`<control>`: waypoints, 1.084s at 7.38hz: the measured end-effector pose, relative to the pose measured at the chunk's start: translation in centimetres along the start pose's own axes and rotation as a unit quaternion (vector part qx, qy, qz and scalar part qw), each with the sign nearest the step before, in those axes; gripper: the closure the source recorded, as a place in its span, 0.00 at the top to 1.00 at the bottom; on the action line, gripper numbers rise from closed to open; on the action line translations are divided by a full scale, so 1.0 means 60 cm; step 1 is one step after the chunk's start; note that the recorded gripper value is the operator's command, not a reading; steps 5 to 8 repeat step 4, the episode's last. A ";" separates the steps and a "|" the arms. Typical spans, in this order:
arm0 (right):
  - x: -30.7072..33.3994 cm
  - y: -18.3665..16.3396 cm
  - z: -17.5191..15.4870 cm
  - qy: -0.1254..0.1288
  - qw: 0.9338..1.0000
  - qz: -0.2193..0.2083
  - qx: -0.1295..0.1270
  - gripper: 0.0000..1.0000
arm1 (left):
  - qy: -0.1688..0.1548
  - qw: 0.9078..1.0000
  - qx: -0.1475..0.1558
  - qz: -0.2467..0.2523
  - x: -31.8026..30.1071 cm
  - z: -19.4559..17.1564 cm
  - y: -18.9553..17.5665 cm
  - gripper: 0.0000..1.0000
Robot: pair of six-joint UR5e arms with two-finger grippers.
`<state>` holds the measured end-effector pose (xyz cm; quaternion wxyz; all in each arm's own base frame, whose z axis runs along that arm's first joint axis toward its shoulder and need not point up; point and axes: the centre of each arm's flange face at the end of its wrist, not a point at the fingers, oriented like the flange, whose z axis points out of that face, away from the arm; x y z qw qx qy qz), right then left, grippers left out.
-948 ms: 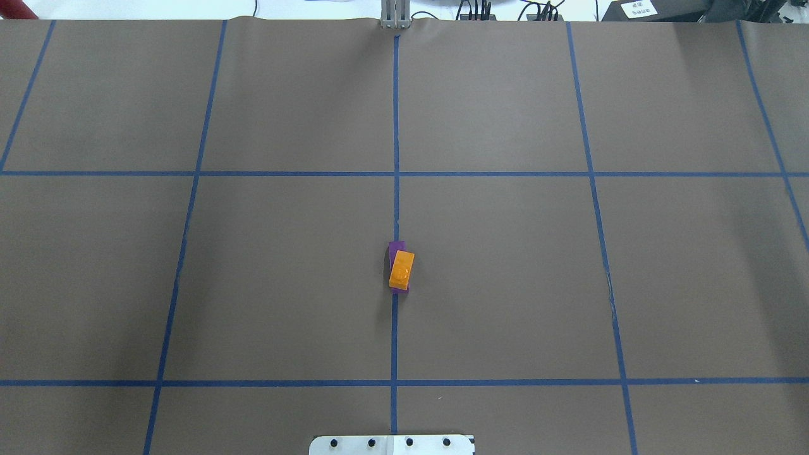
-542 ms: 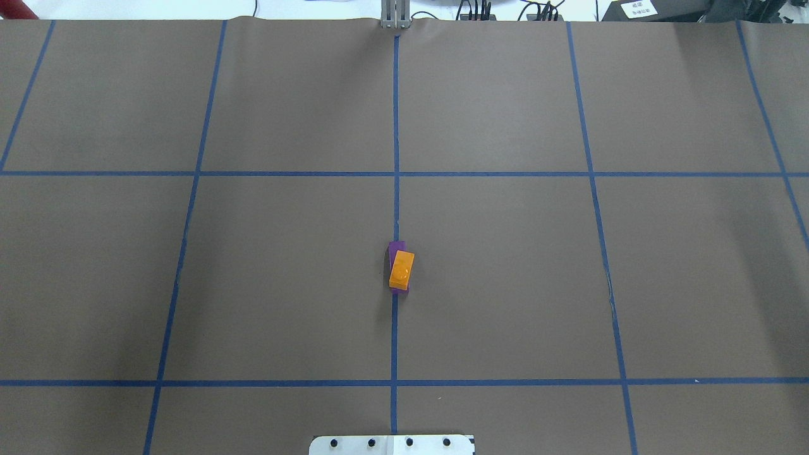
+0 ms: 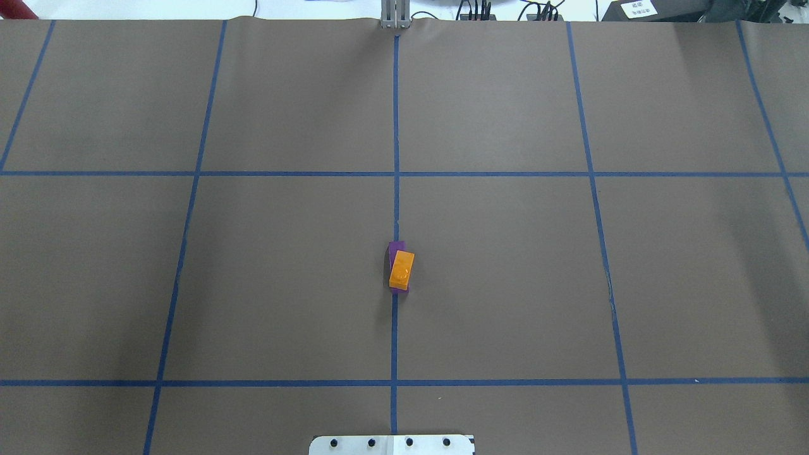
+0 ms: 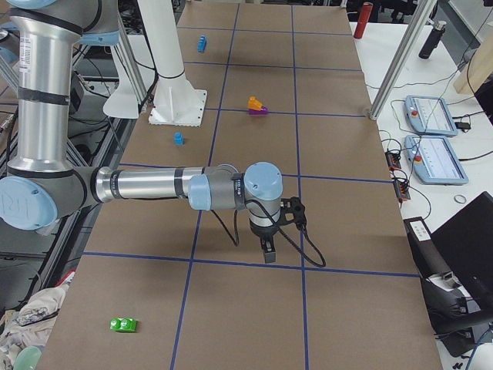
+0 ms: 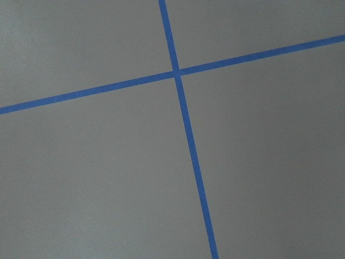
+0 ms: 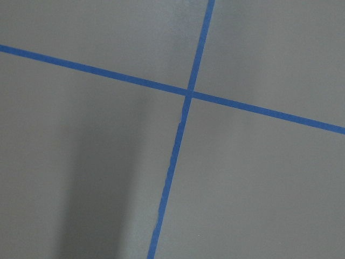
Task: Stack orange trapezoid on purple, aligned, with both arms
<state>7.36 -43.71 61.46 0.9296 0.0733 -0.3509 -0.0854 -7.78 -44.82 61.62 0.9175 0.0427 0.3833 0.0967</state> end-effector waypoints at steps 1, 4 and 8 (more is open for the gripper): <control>-0.001 -0.001 0.000 0.000 1.000 -0.001 0.000 1.00 | 0.000 1.000 0.000 0.000 0.000 0.000 0.000 1.00; -0.004 -0.003 -0.001 -0.004 1.000 -0.001 0.001 1.00 | 0.000 1.000 0.001 0.000 0.001 -0.001 0.000 1.00; -0.004 -0.003 -0.001 -0.004 1.000 -0.001 0.001 1.00 | 0.000 1.000 0.001 0.000 0.001 -0.001 0.000 1.00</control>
